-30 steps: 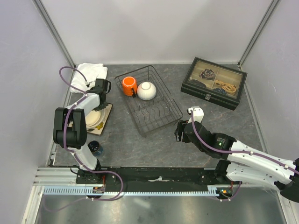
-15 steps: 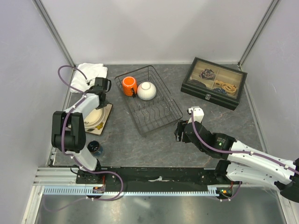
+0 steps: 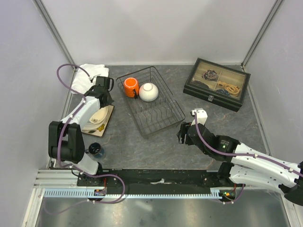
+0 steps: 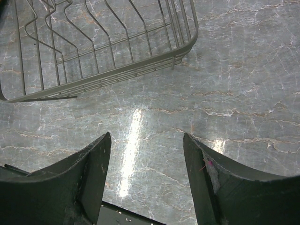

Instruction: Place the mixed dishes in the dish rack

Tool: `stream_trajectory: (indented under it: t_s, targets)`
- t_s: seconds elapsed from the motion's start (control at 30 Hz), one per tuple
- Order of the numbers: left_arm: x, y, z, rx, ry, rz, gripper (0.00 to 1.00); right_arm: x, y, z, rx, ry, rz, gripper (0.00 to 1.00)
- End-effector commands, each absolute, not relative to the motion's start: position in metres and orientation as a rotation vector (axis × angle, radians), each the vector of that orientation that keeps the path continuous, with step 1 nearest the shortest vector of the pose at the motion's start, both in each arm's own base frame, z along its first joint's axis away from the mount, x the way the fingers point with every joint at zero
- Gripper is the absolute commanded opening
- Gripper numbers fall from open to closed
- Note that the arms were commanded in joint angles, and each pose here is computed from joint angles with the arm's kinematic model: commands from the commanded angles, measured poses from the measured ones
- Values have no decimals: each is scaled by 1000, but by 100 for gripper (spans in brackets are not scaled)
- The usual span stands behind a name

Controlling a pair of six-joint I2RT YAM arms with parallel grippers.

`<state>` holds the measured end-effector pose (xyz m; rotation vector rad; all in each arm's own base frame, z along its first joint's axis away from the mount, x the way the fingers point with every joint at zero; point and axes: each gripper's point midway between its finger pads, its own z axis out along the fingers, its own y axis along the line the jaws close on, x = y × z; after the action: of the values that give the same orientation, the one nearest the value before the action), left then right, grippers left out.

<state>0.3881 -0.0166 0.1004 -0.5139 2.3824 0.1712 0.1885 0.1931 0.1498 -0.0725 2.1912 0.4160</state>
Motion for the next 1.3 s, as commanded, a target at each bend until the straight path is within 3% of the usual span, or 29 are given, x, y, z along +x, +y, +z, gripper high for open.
stream_trajectory:
  t_s: [0.0,0.6,0.93,1.27]
  targets:
    - [404,-30,159,-519,2233,27,2,191,194,152,-45,2182,419,71]
    - [391,-43,237,-474,2093,-134,2,190,197,148,-35,2195,430,71]
    - [369,-93,328,-330,1901,-542,1,194,196,164,-11,2156,442,71]
    - [339,-137,368,-264,1805,-908,2,199,189,181,15,2122,415,71]
